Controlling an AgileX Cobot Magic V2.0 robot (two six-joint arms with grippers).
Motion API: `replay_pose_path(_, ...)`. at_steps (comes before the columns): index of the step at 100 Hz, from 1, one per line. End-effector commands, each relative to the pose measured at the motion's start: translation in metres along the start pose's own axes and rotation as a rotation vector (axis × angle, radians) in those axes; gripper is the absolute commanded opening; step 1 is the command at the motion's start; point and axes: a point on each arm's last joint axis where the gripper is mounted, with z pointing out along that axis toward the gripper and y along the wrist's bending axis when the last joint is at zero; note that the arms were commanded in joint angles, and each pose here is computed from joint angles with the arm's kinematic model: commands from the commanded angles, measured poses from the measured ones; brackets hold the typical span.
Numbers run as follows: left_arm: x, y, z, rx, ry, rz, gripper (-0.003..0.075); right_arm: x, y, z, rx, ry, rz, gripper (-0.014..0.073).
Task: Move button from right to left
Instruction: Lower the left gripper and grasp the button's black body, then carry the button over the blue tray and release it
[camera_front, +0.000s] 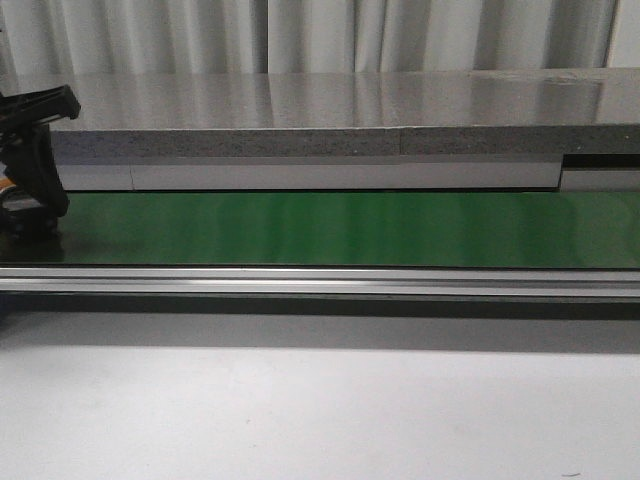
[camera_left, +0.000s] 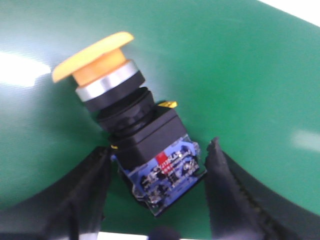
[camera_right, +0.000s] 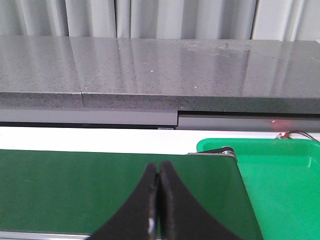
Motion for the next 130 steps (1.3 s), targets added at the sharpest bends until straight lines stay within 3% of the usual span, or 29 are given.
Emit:
replay_pose_path(1, -0.01, -0.008, -0.022, 0.039, -0.088, -0.01, 0.0195, -0.016, -0.002, -0.001, 0.025, -0.096, -0.002, -0.0067)
replay_pose_path(34, -0.02, -0.013, -0.038, 0.016, -0.08, 0.042, 0.0187, -0.016, -0.002, -0.001, 0.025, -0.096, -0.002, -0.0067)
replay_pose_path(55, -0.027, -0.004, -0.059, -0.167, -0.032, 0.183, 0.0187, -0.016, -0.002, -0.001, 0.025, -0.096, -0.002, -0.0067)
replay_pose_path(68, -0.035, 0.014, -0.073, -0.262, -0.015, 0.241, 0.0187, -0.016, -0.002, -0.001, 0.025, -0.097, -0.002, -0.0067)
replay_pose_path(91, -0.045, 0.067, -0.09, -0.237, -0.006, 0.146, 0.0187, -0.016, -0.002, -0.001, 0.025, -0.097, 0.0, -0.0067)
replay_pose_path(109, -0.048, 0.107, -0.102, -0.202, -0.017, 0.157, 0.0187, -0.016, -0.002, -0.001, 0.025, -0.097, 0.0, -0.0067)
replay_pose_path(130, -0.051, 0.134, -0.102, -0.22, -0.004, 0.375, 0.019, -0.016, -0.002, -0.001, 0.025, -0.097, 0.0, -0.0067)
